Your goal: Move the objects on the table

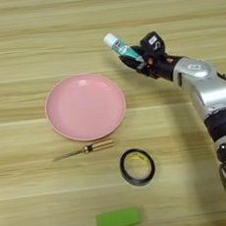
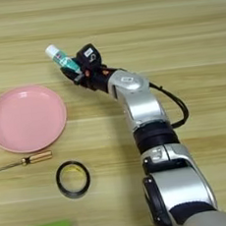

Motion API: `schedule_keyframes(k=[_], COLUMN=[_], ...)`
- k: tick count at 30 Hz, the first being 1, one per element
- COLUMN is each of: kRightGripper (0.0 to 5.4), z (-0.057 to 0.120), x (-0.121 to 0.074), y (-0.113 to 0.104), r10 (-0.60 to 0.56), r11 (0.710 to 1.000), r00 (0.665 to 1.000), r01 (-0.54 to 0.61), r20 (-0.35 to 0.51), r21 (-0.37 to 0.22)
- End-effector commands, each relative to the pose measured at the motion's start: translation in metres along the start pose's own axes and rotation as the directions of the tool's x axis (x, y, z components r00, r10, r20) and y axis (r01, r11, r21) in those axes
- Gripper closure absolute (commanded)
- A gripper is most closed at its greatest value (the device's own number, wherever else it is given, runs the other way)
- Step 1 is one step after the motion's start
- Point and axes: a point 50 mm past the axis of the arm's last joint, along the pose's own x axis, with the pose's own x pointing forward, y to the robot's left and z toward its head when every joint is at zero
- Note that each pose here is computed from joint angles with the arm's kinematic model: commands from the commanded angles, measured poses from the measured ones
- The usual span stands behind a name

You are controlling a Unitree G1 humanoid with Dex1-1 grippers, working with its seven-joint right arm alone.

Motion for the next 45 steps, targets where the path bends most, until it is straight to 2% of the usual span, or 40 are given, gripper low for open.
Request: schedule_keyframes(k=[1,19,34,45], kRightGripper=[3.74,3.74,3.74,3.74], z=[0.034,0.013,-0.01,-0.019], x=[-0.004,-0.006,-0.007,-0.007], y=[-0.019,-0.025,-0.021,-0.02], r10=[-0.061,-0.082,-0.08,-0.083], r11=[0.995,0.995,0.996,0.996], r00=[0.992,0.995,0.997,0.996], r01=[0.07,0.085,0.08,0.082], r20=[0.112,0.047,-0.019,-0.043], r21=[-0.073,-0.054,-0.035,-0.029])
